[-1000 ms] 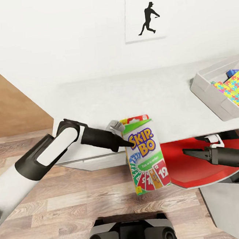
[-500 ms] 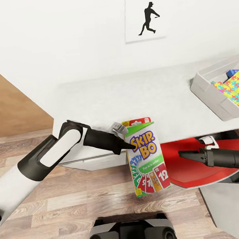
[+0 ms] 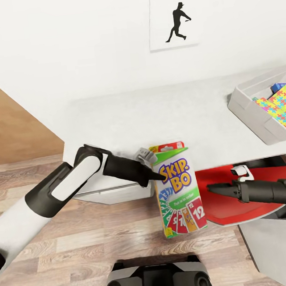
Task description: Put all the toys in the child's room - the three board games (two on the bed and one on the table), the two jigsaw puzzles on the table, and the tennis ball on the table - inside the toy box on the table in the child's room.
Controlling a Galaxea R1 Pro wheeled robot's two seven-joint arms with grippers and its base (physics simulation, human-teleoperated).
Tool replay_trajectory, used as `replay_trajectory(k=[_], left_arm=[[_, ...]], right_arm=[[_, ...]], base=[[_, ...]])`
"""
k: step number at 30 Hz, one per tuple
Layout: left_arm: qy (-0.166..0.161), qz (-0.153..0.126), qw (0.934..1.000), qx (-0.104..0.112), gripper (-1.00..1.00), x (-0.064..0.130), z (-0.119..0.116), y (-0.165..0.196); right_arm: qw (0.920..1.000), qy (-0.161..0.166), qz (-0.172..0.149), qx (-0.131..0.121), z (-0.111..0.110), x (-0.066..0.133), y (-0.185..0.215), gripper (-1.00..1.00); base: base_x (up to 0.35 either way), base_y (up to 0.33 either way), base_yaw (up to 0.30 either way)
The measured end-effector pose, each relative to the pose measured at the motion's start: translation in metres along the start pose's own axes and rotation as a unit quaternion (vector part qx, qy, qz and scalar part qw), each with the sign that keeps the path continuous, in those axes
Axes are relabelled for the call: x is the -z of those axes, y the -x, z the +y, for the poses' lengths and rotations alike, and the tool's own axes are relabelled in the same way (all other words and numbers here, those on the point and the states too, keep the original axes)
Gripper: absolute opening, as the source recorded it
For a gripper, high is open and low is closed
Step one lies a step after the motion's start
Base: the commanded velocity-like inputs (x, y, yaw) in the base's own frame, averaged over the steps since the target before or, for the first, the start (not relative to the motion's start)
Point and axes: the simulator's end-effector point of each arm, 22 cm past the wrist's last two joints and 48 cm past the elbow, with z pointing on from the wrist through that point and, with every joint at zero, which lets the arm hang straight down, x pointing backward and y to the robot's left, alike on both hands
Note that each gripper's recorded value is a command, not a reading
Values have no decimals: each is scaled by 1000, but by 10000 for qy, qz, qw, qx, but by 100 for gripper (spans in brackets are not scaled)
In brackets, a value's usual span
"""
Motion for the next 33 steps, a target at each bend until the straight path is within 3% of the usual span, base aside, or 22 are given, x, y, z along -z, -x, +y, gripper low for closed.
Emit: replay_trajectory(k=[7, 33], left_arm=[[-78, 147, 9998, -47, -100, -11, -8, -8], [-55, 193, 9998, -86, -100, -14, -8, -11]], right_arm=[[9998, 90, 171, 13, 4, -11, -6, 100], [9980, 288, 557, 0, 13, -33, -26, 100]], base=[[0, 0, 0], [0, 0, 0]])
